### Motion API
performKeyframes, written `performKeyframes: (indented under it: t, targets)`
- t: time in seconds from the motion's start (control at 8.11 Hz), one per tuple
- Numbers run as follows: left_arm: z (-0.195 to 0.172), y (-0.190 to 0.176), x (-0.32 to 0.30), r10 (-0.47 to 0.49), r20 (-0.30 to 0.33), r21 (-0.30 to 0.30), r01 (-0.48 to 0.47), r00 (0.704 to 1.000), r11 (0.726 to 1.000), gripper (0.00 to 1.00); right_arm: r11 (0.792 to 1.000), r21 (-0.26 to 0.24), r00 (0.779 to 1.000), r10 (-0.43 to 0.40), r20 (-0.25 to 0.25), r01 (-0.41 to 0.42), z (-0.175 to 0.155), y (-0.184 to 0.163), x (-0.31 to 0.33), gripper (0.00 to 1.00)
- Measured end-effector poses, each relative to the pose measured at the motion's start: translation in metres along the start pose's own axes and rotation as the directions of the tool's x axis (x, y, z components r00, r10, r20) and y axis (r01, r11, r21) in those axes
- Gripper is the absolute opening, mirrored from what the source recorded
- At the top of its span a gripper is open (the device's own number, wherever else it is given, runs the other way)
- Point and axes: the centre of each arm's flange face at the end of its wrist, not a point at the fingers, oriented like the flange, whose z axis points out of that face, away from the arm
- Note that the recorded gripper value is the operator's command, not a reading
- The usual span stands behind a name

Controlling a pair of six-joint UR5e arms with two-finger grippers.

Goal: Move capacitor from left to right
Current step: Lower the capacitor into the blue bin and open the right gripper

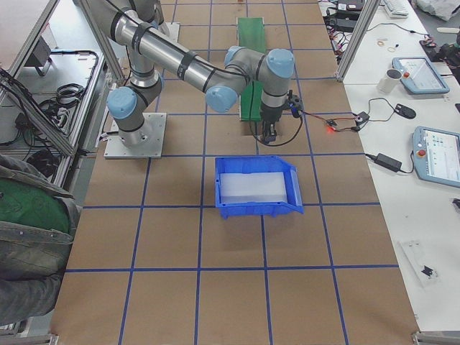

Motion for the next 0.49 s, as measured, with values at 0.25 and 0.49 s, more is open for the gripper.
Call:
performKeyframes:
  t: [0.25,0.49]
  targets:
    - [0.0,0.0,0.0,0.0,0.0,-0.001,0.0,1.0,1.0,0.97,1.0,-0.014,1.0,0.001,0.004,-0.001,0.01,0.023,0.055,0.0]
    - [0.0,0.0,0.0,0.0,0.0,-0.001,0.0,1.0,1.0,0.97,0.999,-0.043,0.999,-0.003,0.036,0.004,0.036,0.039,0.093,0.0]
